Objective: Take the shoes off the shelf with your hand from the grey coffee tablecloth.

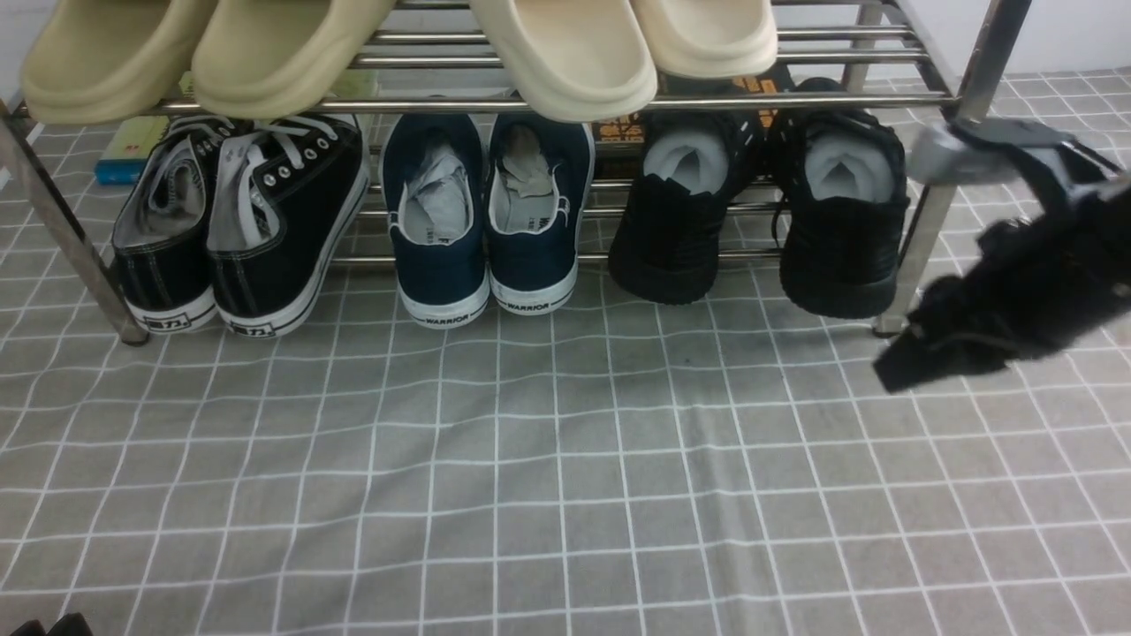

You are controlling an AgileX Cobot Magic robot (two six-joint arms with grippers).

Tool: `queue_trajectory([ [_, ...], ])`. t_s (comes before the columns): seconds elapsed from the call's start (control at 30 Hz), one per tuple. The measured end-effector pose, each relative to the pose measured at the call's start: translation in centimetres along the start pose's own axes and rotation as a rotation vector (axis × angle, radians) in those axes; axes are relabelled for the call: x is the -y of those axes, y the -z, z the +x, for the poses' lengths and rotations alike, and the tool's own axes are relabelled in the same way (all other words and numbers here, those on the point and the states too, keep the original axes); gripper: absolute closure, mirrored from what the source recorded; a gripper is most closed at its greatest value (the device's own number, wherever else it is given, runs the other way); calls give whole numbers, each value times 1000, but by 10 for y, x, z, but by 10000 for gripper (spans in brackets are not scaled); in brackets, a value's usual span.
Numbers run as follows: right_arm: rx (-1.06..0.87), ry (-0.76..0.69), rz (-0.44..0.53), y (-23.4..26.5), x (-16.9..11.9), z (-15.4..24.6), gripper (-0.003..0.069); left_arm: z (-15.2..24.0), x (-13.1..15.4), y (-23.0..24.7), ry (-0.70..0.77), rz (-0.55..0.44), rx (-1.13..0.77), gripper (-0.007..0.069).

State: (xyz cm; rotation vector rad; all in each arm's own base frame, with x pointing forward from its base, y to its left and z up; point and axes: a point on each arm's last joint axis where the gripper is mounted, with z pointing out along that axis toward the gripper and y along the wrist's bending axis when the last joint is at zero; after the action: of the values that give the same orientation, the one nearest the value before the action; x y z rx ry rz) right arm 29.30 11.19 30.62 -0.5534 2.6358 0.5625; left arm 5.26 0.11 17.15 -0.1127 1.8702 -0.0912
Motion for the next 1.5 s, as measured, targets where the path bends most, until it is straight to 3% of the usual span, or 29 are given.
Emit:
queue_trajectory([
  [0.27, 56, 257, 151, -22, -41, -77, 164, 0, 0, 0, 0, 0, 0, 428],
  [0.43, 74, 407, 210, -54, -69, -106, 116, 0, 0, 0, 0, 0, 0, 428],
  [0.67, 59, 530, 323, -91, -75, -122, 111, 0, 0, 0, 0, 0, 0, 428],
  [0.87, 38, 528, 340, -103, -71, -122, 111, 0, 0, 0, 0, 0, 0, 428],
  [1.3, 122, 329, 339, -120, -67, -128, 113, 0, 0, 0, 0, 0, 0, 428],
  [1.5, 130, 306, 334, -128, -66, -129, 126, 0, 0, 0, 0, 0, 0, 428],
])
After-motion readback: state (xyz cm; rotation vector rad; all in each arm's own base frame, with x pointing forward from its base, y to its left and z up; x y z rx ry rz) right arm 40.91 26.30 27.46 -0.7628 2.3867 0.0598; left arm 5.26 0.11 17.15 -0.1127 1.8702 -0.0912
